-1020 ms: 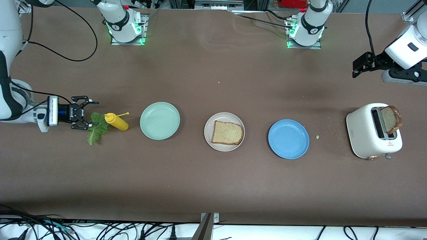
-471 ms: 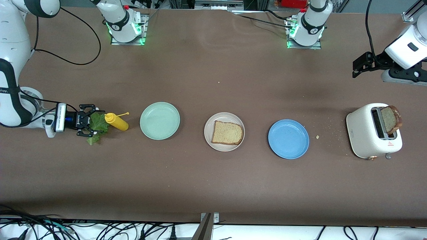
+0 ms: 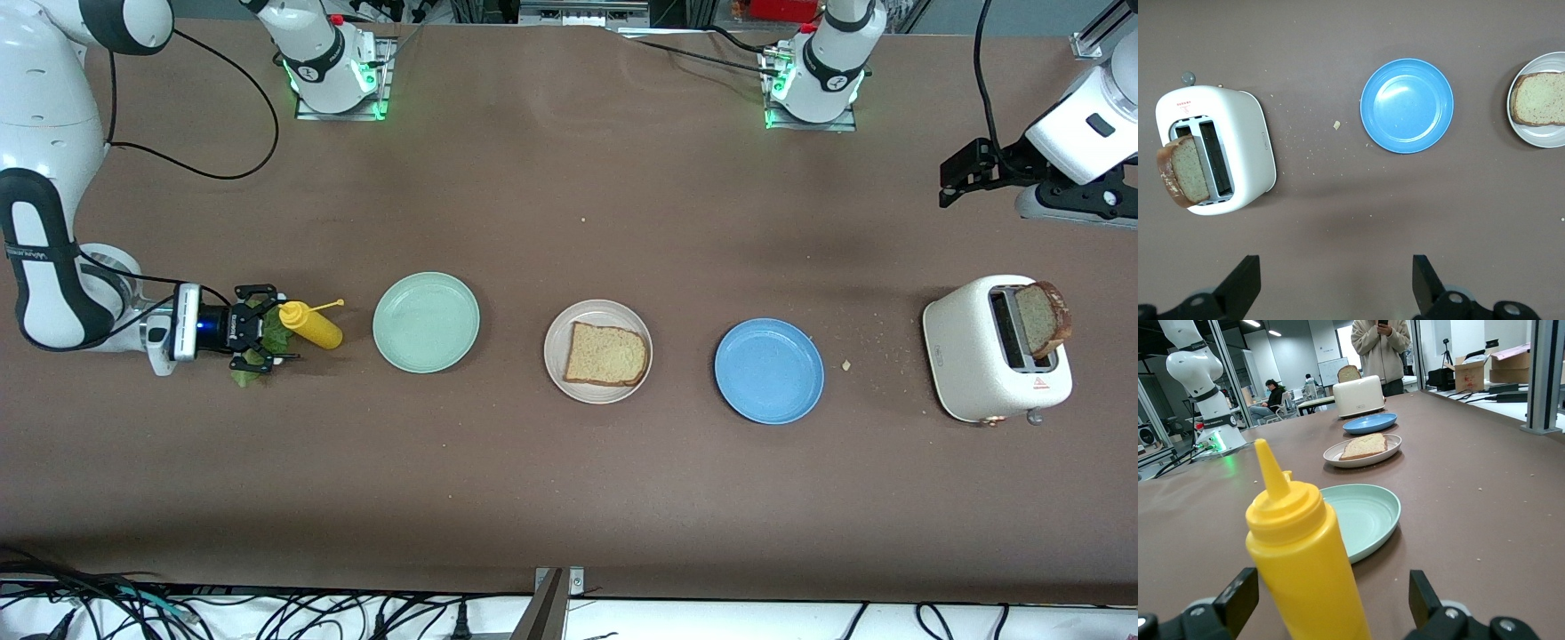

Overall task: Make sandwich in beige plate with both arms
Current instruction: 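Close the right gripper around the mustard bottle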

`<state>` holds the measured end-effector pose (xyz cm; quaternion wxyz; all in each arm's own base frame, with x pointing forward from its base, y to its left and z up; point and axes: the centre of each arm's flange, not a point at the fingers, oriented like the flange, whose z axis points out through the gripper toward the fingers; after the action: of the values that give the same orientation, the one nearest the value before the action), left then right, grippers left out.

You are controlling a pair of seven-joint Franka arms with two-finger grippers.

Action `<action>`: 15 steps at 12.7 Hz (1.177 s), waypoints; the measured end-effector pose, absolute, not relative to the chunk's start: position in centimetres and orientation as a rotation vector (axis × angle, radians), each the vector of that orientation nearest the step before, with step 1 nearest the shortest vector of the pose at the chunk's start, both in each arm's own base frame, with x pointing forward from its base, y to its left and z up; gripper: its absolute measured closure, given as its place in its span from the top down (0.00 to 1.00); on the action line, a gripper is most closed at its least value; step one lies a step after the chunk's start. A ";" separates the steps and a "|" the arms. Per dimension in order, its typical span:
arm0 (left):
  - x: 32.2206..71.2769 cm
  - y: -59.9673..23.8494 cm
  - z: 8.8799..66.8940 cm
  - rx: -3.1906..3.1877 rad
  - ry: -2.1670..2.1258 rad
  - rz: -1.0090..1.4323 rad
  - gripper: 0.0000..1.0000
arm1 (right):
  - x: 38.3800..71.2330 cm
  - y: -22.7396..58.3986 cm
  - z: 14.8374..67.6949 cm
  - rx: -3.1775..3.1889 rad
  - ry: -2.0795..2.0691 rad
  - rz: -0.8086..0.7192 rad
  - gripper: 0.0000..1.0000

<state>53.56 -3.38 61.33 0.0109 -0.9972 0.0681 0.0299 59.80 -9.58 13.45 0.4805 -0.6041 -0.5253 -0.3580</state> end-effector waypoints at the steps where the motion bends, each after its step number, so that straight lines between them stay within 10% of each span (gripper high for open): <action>1: 53.6 -3.4 61.3 -3.111 0.213 0.093 1.00 | 59.9 -9.4 13.4 -1.477 -1.286 -0.871 1.00; 7: 53.6 -3.4 61.3 -3.111 0.213 0.093 1.00 | 59.9 -7.8 12.4 -1.475 -1.296 -0.844 0.95; 15: 53.6 -3.4 61.3 -3.111 0.213 0.093 1.00 | 59.7 -7.5 11.9 -1.498 -1.255 -0.806 0.29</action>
<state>53.56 -3.37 61.33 0.0109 -0.9972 0.0682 0.0300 59.65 -7.49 11.86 0.4915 -0.6170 -0.5171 -0.3321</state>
